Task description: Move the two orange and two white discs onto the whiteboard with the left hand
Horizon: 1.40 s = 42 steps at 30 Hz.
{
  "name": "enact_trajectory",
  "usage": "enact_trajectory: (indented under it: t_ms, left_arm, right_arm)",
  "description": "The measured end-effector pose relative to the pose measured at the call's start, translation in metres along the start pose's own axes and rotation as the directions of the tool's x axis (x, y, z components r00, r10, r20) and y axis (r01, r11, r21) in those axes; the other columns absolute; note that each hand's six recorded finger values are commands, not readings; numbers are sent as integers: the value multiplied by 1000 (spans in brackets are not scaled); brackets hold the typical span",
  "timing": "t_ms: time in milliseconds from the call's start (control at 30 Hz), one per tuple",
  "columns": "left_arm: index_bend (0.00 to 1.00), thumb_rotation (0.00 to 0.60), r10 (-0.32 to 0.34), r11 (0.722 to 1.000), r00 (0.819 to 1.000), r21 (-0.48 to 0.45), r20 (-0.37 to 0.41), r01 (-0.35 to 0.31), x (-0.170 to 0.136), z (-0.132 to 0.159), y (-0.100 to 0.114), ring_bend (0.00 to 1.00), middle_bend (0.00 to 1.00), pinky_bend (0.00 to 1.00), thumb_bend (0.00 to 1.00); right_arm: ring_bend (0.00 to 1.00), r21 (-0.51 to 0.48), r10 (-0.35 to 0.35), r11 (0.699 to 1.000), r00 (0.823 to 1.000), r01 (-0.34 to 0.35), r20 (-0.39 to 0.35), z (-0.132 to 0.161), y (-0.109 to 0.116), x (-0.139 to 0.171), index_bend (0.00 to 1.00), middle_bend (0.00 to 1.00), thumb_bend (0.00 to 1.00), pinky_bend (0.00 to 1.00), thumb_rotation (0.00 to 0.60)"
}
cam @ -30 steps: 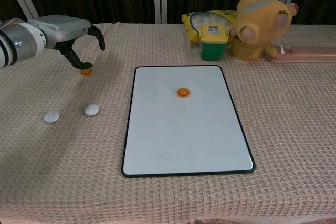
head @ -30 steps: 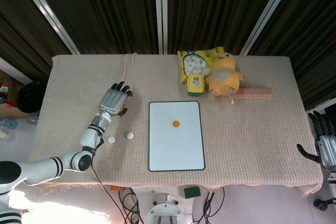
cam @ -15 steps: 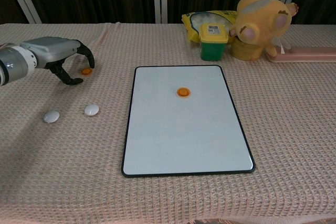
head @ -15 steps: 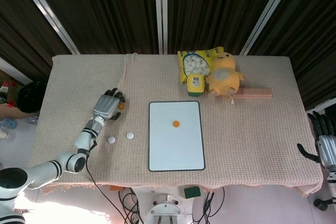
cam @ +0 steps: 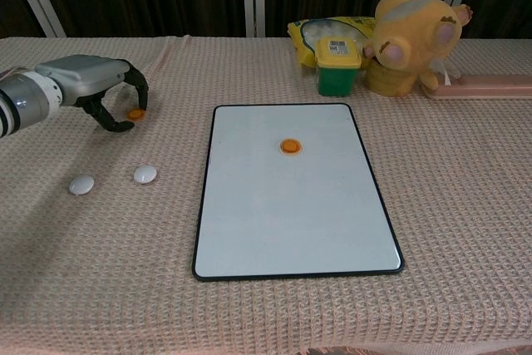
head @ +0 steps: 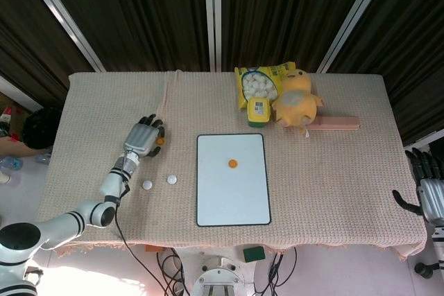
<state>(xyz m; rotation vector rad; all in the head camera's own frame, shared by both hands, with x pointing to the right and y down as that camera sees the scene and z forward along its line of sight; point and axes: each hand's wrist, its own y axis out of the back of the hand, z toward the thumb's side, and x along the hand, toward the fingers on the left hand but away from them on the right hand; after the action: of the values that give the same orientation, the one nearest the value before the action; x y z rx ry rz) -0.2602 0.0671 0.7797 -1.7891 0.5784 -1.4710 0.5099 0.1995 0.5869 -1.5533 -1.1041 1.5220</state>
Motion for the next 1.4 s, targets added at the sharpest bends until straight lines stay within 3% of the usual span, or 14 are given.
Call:
enact_trajectory:
  t_ms: [967,1233,1400]
  left_arm:
    - [498,600,19,1000,1000,1,25,-19,-1,7,8,61,199,138,283]
    - [502,600,11,1000,992,-13,127,-9,-14,45,16,61,199,138,283]
    - [502,600,9,1000,970,6,244,-11,-38,93,22,61,199,138,286]
  right_arm:
    - [0,2,0,1000,1000,0,1,1,1,-3,0,0,273,0,600]
    - [0,-29,-14,999,1000,15,5,-2,3,-3,0,0,273,0,600]
    - [0,-38,-27,999,1000,28,13,-9,6,-1,0,0,273,0,600]
